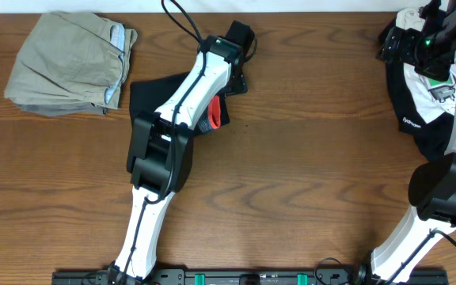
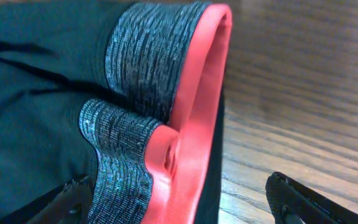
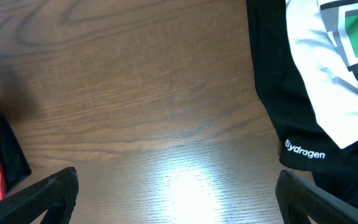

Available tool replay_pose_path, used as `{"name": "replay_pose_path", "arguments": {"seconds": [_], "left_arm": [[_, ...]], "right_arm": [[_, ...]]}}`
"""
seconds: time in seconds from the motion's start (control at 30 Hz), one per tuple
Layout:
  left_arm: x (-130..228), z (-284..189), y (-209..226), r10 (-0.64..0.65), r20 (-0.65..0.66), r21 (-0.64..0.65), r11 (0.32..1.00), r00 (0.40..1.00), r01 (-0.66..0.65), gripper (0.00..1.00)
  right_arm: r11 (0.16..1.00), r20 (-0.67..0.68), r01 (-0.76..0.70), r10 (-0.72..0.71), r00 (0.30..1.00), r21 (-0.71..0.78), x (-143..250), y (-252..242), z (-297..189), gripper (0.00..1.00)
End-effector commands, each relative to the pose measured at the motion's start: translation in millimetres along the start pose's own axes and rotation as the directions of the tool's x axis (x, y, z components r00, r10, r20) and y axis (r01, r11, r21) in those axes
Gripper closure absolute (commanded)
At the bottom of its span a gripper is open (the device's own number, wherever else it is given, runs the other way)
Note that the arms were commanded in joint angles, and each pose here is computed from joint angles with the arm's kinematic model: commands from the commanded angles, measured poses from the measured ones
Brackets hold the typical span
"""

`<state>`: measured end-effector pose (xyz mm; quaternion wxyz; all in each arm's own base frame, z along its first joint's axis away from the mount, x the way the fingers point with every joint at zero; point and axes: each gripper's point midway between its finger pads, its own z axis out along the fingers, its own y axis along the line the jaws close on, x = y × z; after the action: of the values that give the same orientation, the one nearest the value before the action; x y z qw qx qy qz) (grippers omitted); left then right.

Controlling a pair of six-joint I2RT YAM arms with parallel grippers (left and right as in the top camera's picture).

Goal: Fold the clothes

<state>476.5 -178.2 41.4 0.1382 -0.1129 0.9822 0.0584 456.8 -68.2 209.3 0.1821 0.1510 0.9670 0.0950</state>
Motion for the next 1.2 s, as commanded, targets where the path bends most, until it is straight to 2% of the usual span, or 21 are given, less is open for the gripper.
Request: {"name": "replay_pose_path", "arguments": {"seconds": [0.0, 0.43, 0.6, 0.77, 0.9, 0.97, 1.03, 1.13, 1.17], "left_arm": [[8.5, 15.1, 5.0, 0.012, -0.021, -0.043, 0.999, 1.0, -0.013, 0.1], [21.1, 38.9, 11.6, 0.08, -0.064, -0.102, 0.991, 0.995, -0.086, 0.12], [17.5, 37.1, 29.0, 0.109, -0.045, -0.194, 0.974, 0.993, -0.115, 0.18], [20.6, 40.2, 31.1, 0.138, -0.058, -0.2, 0.969, 0.989, -0.147, 0.28], [24.5, 46.4, 32.0, 0.139, -0.062, -0.202, 0.968, 0.988, -0.148, 0.41], [24.4, 46.8, 31.8, 0.139, -0.06, -0.202, 0.968, 0.988, -0.148, 0.56], [24.3, 46.8, 31.8, 0.139, -0.06, -0.201, 0.968, 0.989, -0.148, 0.75], [24.4, 46.8, 31.8, 0.139, -0.061, -0.202, 0.968, 0.988, -0.149, 0.94], [24.3, 46.7, 31.8, 0.146, -0.062, -0.201, 0.967, 0.987, -0.156, 0.94]], "right_arm": [[1.0, -0.021, 0.021, -0.021, 1.0, -0.003, 3.8, 3.5, 6.7, 0.01], [0.999, -0.022, 0.039, -0.039, 0.999, -0.003, 4.0, 3.5, 6.7, 0.01], [0.999, -0.022, 0.039, -0.039, 0.999, -0.003, 4.0, 3.5, 6.7, 0.01], [0.999, -0.022, 0.039, -0.039, 0.999, -0.003, 4.0, 3.5, 6.7, 0.01], [0.999, -0.022, 0.039, -0.039, 0.999, -0.003, 4.0, 3.5, 6.7, 0.01], [0.999, -0.022, 0.039, -0.039, 0.999, -0.003, 4.0, 3.5, 6.7, 0.01], [0.999, -0.022, 0.039, -0.039, 0.999, -0.003, 4.0, 3.5, 6.7, 0.01], [0.999, -0.022, 0.04, -0.04, 0.999, -0.003, 4.0, 3.5, 6.7, 0.01], [0.999, -0.022, 0.048, -0.048, 0.999, -0.004, 4.0, 3.5, 6.7, 0.01]]}}
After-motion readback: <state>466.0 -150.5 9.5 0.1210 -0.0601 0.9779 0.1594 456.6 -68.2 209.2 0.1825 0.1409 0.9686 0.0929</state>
